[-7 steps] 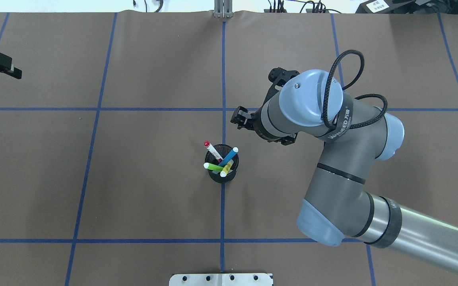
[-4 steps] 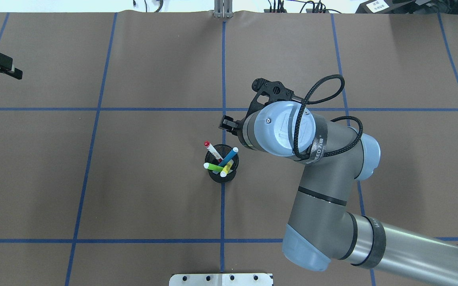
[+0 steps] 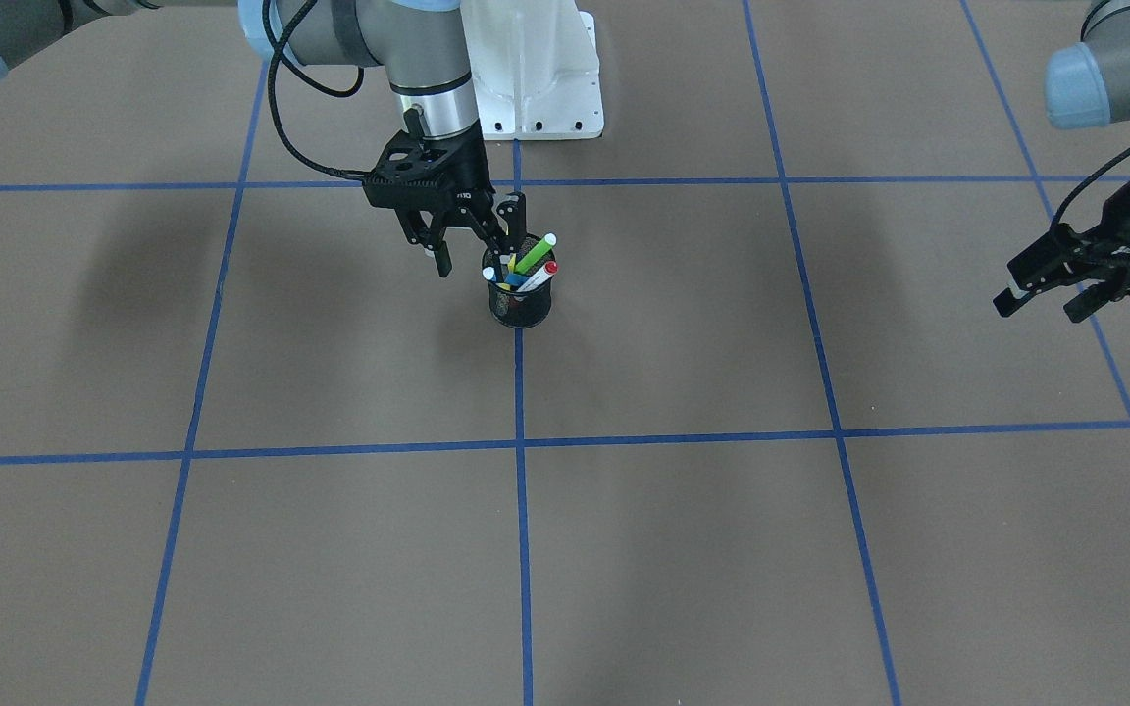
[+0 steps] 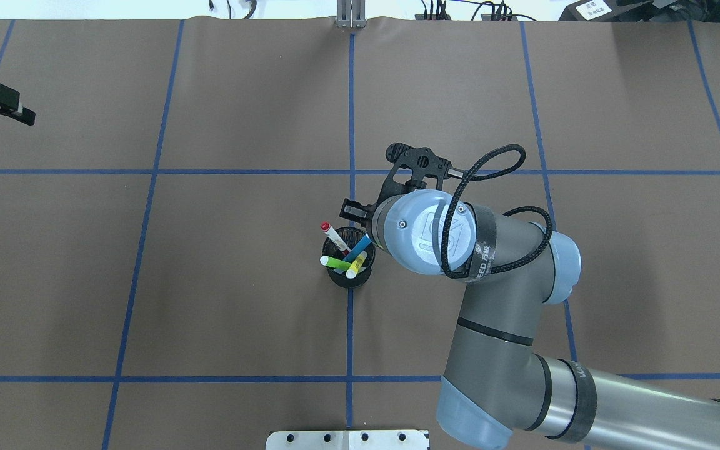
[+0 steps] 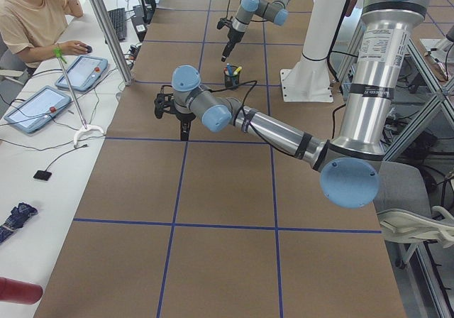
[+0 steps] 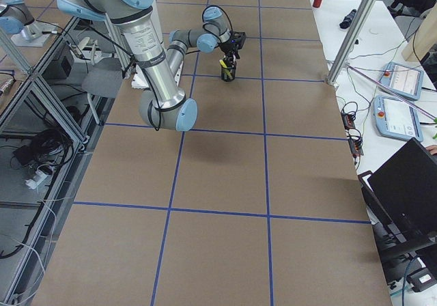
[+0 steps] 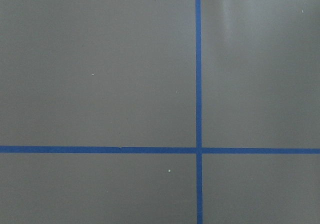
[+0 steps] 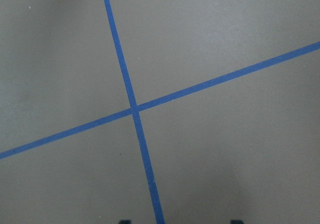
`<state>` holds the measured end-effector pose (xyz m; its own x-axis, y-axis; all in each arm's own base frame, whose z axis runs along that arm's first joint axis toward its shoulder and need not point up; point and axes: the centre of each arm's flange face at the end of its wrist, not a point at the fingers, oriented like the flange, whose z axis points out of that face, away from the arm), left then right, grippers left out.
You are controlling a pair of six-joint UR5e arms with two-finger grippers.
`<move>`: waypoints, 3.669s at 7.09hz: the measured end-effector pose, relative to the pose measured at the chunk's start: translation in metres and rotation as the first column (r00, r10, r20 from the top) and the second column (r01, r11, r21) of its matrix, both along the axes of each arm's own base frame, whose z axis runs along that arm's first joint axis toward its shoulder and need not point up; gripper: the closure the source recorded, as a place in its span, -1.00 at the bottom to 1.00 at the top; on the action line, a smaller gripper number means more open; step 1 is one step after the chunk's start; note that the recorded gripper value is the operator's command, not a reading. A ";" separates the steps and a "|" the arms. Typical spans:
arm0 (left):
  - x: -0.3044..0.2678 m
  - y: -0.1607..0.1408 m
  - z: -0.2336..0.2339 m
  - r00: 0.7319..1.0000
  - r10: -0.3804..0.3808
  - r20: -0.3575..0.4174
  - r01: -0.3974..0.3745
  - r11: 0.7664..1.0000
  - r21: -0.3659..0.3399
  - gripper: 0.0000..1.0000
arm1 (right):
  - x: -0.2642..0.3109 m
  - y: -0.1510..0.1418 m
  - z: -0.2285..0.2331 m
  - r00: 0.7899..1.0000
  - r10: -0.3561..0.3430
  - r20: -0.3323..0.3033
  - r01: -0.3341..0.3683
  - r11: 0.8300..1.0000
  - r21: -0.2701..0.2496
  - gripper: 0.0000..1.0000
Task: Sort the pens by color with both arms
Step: 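Lower the right gripper into the cup and grasp the blue marker, then lift the blue marker out of the cup with the right gripper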
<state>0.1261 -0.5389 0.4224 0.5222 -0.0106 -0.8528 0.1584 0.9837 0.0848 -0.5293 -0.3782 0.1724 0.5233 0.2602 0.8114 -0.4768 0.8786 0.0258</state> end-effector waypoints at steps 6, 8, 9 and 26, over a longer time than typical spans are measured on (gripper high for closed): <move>0.000 0.001 0.003 1.000 0.002 0.003 -0.002 1.000 -0.002 -1.00 | -0.021 0.012 0.007 0.999 0.009 -0.035 -0.008 1.000 0.024 0.04; 0.000 0.001 0.004 1.000 0.003 0.003 -0.003 1.000 -0.002 -1.00 | -0.021 0.012 0.006 0.999 0.009 -0.036 -0.008 1.000 0.029 0.15; 0.000 0.001 0.004 1.000 0.003 0.004 -0.003 1.000 -0.002 -1.00 | -0.022 0.012 0.005 0.999 0.008 -0.036 -0.007 0.999 0.031 0.20; -0.001 0.003 0.004 1.000 0.000 0.002 0.000 1.000 -0.007 -1.00 | 0.074 -0.015 -0.030 0.998 0.062 0.016 -0.063 0.994 0.091 1.00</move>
